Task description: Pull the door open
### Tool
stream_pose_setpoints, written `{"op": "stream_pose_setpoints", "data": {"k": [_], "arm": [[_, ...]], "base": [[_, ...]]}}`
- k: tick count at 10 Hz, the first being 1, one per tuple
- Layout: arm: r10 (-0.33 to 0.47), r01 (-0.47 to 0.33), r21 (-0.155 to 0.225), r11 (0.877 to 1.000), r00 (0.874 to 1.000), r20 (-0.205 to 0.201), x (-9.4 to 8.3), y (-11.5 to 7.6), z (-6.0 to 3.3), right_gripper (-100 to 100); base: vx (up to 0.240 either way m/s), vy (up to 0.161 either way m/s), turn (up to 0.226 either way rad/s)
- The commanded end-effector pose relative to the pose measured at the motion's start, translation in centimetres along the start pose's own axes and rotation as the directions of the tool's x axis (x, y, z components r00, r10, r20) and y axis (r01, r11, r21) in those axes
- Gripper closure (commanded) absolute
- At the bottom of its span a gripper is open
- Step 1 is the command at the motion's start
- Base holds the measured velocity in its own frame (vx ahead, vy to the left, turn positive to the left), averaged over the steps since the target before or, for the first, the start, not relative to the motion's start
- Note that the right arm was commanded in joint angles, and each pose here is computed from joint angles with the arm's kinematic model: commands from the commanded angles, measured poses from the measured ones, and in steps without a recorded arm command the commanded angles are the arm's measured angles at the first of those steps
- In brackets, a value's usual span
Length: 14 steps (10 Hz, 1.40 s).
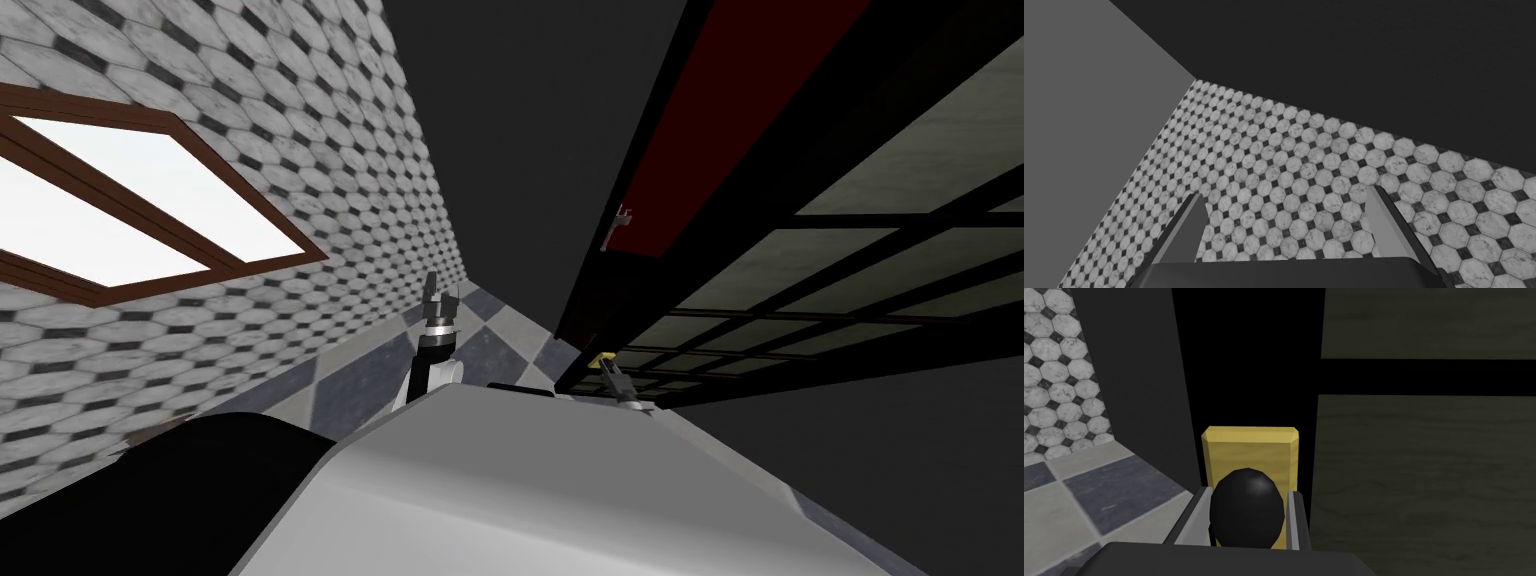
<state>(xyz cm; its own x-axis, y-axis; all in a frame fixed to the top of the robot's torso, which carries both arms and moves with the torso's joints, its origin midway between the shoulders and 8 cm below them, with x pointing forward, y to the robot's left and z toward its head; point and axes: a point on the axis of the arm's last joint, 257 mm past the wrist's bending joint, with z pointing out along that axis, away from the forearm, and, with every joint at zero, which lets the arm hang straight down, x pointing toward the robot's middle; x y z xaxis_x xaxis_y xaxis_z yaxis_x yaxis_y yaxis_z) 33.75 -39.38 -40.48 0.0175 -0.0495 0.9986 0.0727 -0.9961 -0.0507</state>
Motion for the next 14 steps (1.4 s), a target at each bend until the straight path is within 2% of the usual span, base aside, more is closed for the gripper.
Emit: {"op": "stream_pose_setpoints", "data": {"k": [1, 7, 9, 10, 11, 14], "arm": [[-0.001, 0.001, 0.008, 1.0, 1.0, -0.002, 0.1, 0.1, -0.47, 100], [-0.001, 0.002, 0.044, 0.999, 1.0, -0.009, 0.3, 0.3, -2.5, 100], [-0.001, 0.001, 0.054, 0.999, 1.0, -0.011, 0.4, 0.3, -3.05, 100], [0.0, 0.001, 0.052, 0.999, 1.0, -0.004, 0.2, 0.2, -2.94, 100], [0.001, -0.001, 0.057, 0.998, 1.0, -0.001, 0.1, 0.2, -3.57, 100], [0.0, 0.0, 0.066, 0.998, 1.0, -0.004, 0.2, 0.3, -4.44, 100]], "base": [[-0.143, -0.044, 0.147], [-0.22, -0.081, 0.171], [-0.237, -0.068, 0.125], [-0.1, -0.03, 0.024], [-0.157, -0.067, 0.173], [-0.204, -0.08, 0.19]]}}
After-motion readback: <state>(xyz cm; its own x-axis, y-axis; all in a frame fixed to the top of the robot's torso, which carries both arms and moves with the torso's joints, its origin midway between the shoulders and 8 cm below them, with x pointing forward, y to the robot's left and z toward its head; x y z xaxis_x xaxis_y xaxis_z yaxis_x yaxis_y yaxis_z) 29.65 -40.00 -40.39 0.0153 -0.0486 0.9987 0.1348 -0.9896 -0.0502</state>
